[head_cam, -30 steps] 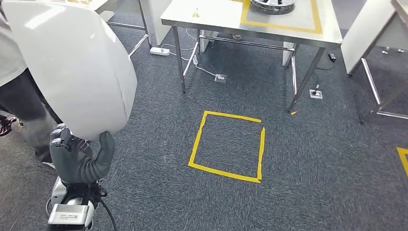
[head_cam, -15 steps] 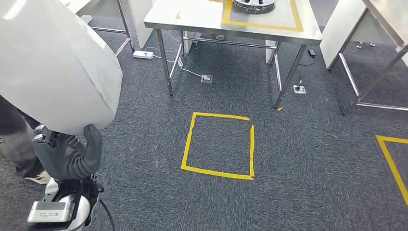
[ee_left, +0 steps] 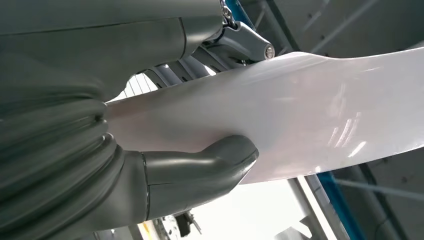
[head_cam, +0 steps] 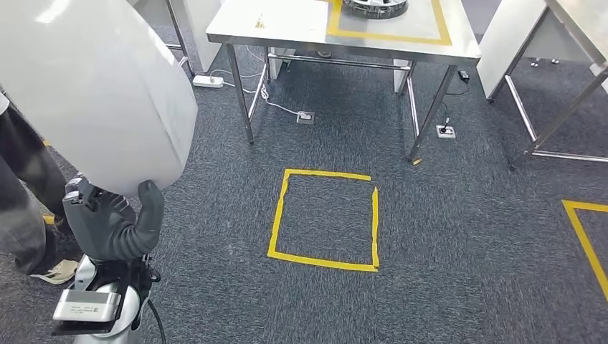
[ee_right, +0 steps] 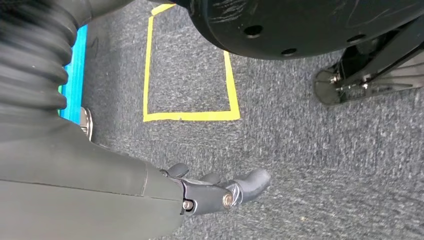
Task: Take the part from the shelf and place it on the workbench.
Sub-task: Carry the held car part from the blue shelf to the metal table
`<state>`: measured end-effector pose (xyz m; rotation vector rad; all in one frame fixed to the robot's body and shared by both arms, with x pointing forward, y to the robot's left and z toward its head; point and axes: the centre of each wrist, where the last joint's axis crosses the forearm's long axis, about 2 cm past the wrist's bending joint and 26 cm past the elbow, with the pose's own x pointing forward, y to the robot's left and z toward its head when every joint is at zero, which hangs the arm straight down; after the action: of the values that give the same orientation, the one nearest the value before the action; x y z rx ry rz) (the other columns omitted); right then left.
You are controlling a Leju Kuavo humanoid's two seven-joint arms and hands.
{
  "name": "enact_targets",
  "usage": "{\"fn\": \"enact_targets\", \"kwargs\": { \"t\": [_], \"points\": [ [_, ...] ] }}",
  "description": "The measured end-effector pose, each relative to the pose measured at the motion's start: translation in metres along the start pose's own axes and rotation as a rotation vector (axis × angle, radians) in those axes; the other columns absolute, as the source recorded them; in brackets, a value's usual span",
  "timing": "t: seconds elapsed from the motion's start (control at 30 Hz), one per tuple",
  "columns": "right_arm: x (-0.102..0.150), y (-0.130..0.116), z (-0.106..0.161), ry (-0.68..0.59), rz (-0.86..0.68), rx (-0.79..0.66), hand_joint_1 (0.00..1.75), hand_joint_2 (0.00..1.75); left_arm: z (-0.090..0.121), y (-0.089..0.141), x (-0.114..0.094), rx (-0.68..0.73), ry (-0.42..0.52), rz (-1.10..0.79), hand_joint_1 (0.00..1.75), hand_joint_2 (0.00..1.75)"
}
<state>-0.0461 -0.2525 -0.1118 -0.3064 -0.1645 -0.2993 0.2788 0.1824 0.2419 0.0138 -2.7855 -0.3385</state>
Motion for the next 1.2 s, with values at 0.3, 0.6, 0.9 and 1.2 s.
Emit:
{"fn": "enact_targets", "kwargs": {
  "t": [0.3, 0.6, 0.9, 1.2],
  "points": [
    [-0.0019, 0.0002, 0.0005, 0.004, 0.000, 0.025, 0.00, 0.00, 0.0005, -0.0008, -0.0025, -0.027, -0.001, -0.012, 1.75, 1.75],
    [-0.0029, -0.0037, -0.0009, -0.017, -0.011, 0.057, 0.00, 0.00, 0.0022, -0.0004, -0.0032, -0.027, 0.005, -0.011, 1.75, 1.75],
    [-0.0046, -0.0042, -0.0006, -0.014, -0.037, 0.065, 0.00, 0.00, 0.0047, -0.0008, -0.0034, -0.026, 0.016, 0.001, 1.75, 1.75],
    [-0.0056, -0.0038, -0.0002, -0.004, -0.042, 0.074, 0.00, 0.00, 0.0048, -0.0007, -0.0040, -0.062, 0.010, 0.003, 1.75, 1.75]
  ]
}}
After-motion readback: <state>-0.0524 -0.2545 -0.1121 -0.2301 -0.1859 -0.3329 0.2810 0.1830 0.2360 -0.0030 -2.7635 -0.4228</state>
